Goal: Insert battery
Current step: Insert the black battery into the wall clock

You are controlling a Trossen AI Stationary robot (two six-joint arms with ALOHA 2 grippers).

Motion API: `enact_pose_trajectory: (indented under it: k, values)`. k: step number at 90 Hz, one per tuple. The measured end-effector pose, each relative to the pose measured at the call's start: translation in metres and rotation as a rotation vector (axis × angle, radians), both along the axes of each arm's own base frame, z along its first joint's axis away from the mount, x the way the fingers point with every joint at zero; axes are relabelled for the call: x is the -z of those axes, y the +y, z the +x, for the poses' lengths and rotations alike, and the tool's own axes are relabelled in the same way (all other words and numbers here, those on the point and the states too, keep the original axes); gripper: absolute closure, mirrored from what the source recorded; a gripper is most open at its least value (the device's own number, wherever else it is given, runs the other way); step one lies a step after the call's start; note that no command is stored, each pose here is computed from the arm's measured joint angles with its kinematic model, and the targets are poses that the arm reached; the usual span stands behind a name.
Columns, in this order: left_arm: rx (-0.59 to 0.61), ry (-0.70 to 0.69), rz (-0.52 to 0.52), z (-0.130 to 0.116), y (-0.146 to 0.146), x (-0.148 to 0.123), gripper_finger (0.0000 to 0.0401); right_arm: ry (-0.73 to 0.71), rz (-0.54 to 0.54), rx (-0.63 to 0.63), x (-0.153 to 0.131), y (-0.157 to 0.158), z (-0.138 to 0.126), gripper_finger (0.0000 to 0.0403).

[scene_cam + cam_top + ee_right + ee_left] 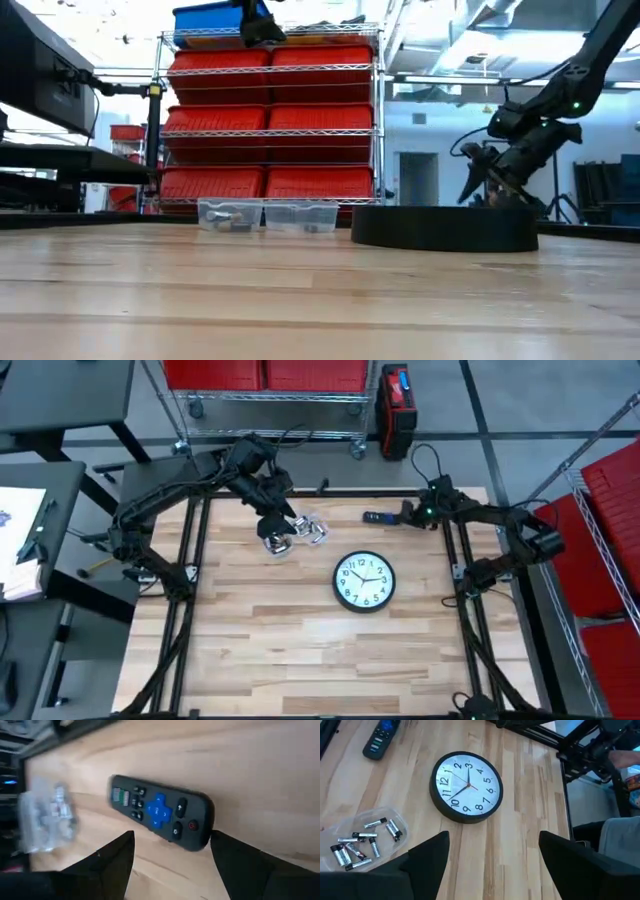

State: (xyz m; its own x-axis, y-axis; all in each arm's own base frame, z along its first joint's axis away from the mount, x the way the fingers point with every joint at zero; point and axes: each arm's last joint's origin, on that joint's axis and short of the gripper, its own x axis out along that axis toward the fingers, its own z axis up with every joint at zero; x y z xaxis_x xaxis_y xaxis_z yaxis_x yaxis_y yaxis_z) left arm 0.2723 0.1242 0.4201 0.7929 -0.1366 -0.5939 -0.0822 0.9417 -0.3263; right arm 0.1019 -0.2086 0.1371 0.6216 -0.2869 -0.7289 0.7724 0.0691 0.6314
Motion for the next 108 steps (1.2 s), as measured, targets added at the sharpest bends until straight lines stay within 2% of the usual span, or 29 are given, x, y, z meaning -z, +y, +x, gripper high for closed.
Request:
enact_pose_trajectory:
  k: [19, 24, 32, 39, 51, 58, 80, 94, 108]
  values:
    - [0.002, 0.004, -0.005, 0.000, 0.000, 0.000, 0.0113, 0.007, -0.015, 0.011, -0.009, 0.005, -0.001, 0.0153]
    - [0.002, 0.006, -0.009, 0.000, -0.001, 0.000, 0.0113, -0.067, -0.009, -0.056, -0.015, 0.009, 0.004, 0.0153]
    - [0.016, 0.016, -0.015, 0.002, -0.004, 0.004, 0.0113, -0.199, 0.030, -0.231, -0.026, 0.024, 0.016, 0.0153]
    - [0.025, 0.027, -0.032, 0.008, -0.009, 0.013, 0.0113, -0.185, 0.070, -0.323, -0.029, 0.041, 0.023, 0.0153]
    - [-0.035, 0.073, -0.062, 0.022, -0.018, 0.040, 0.0113, 0.005, 0.074, -0.457, -0.026, 0.069, 0.030, 0.0154]
    - [-0.086, 0.090, -0.083, 0.030, -0.024, 0.057, 0.0113, 0.052, 0.060, -0.527, -0.025, 0.078, 0.034, 0.0154]
    - [-0.258, 0.087, -0.181, 0.056, -0.051, 0.113, 0.0113, -0.001, -0.005, -0.670, -0.028, 0.091, 0.038, 0.0154]
    - [-0.346, 0.155, -0.200, 0.071, -0.067, 0.148, 0.0113, -0.017, 0.035, -0.667, -0.007, 0.102, 0.028, 0.0154]
    - [-0.386, 0.187, -0.172, 0.093, -0.080, 0.177, 0.0113, -0.095, 0.046, -0.624, 0.002, 0.107, 0.032, 0.0154]
